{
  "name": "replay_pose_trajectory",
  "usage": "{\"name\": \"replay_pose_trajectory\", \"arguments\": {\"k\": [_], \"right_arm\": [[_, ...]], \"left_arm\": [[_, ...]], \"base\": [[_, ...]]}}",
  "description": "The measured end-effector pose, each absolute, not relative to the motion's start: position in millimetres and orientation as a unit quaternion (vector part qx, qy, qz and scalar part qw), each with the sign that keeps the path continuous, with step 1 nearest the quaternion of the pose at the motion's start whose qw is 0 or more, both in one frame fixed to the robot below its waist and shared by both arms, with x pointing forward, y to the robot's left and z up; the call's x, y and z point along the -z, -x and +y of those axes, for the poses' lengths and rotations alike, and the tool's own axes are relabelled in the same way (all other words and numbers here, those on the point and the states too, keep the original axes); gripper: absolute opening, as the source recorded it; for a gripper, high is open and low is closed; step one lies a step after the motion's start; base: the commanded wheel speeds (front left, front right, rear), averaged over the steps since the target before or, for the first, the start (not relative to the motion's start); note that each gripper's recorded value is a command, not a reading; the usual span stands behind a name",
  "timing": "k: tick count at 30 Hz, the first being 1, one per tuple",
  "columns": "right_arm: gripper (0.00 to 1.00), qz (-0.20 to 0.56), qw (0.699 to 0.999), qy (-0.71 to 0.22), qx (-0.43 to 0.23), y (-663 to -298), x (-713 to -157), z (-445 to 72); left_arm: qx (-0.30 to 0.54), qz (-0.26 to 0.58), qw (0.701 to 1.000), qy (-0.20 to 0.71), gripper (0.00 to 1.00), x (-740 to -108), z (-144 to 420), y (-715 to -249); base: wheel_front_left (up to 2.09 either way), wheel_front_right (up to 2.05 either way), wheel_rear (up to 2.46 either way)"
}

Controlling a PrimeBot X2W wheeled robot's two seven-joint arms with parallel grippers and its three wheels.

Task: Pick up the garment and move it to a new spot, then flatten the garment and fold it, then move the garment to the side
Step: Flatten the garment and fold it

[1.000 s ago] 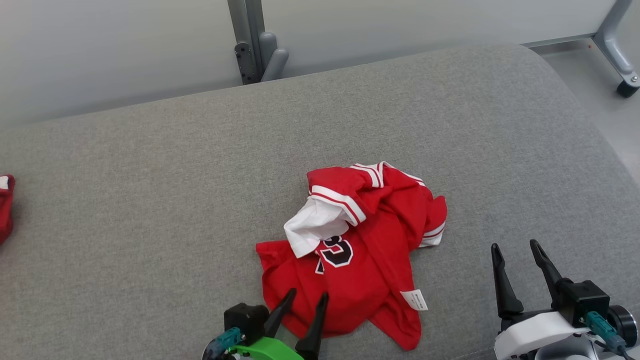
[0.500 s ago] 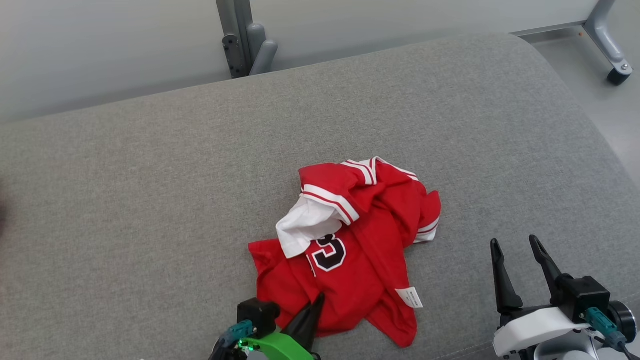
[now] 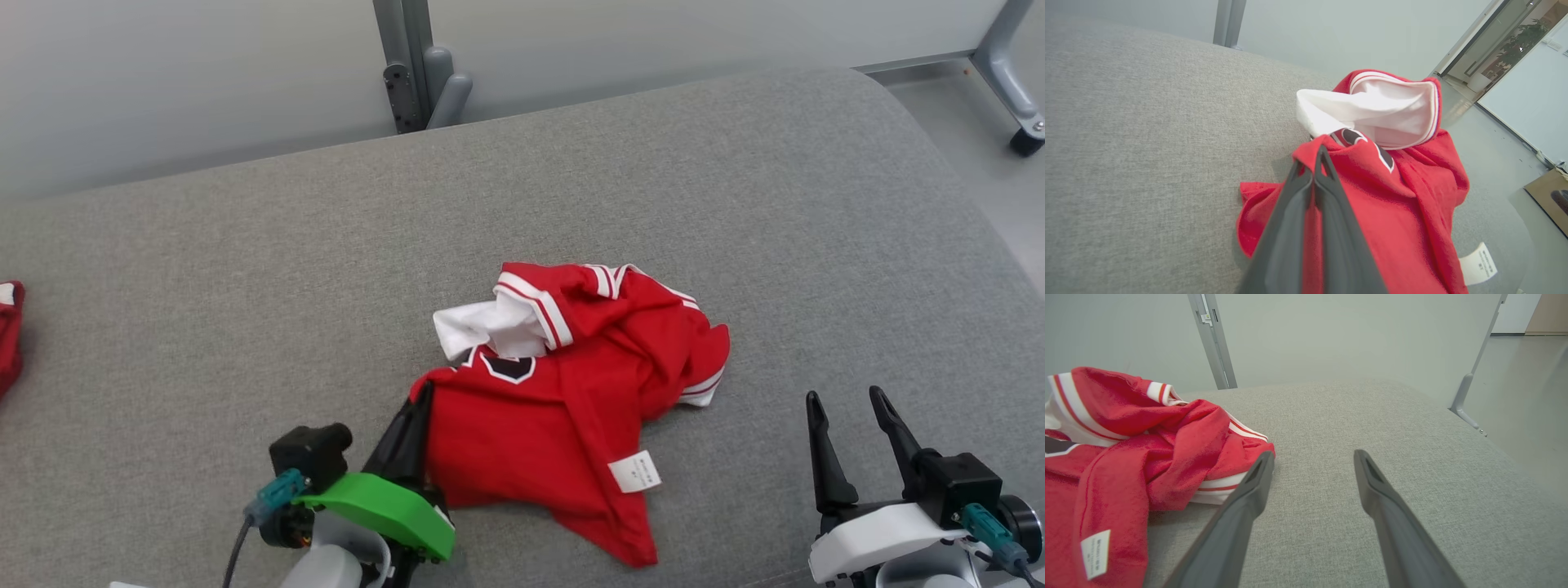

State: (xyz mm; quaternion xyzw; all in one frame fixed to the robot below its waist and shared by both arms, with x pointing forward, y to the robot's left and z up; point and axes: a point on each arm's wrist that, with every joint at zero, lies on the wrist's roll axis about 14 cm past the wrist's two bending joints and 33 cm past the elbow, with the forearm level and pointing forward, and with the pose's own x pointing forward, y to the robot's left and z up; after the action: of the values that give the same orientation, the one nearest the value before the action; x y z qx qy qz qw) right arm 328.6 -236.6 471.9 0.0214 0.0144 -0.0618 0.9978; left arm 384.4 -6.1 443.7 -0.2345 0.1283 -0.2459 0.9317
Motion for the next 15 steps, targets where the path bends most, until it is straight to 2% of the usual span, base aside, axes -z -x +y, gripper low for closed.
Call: {"name": "replay_pose_trajectory", "arguments": {"k": [7, 15], "right_arm": [[1.0, 0.01, 0.999, -0.024, 0.046, -333.1, -473.9, -227.4], [1.0, 0.008, 0.999, -0.024, 0.031, -337.5, -475.0, -217.8]], "left_arm": [[0.197, 0.058, 0.955, 0.212, 0.0, -476.6, 42.4, -410.7], [0.174, 0.014, 0.974, 0.143, 0.0, -504.3, 79.0, -447.4]], "base": [[0.0, 0.0, 0.0], [0.0, 0.0, 0.0]]}}
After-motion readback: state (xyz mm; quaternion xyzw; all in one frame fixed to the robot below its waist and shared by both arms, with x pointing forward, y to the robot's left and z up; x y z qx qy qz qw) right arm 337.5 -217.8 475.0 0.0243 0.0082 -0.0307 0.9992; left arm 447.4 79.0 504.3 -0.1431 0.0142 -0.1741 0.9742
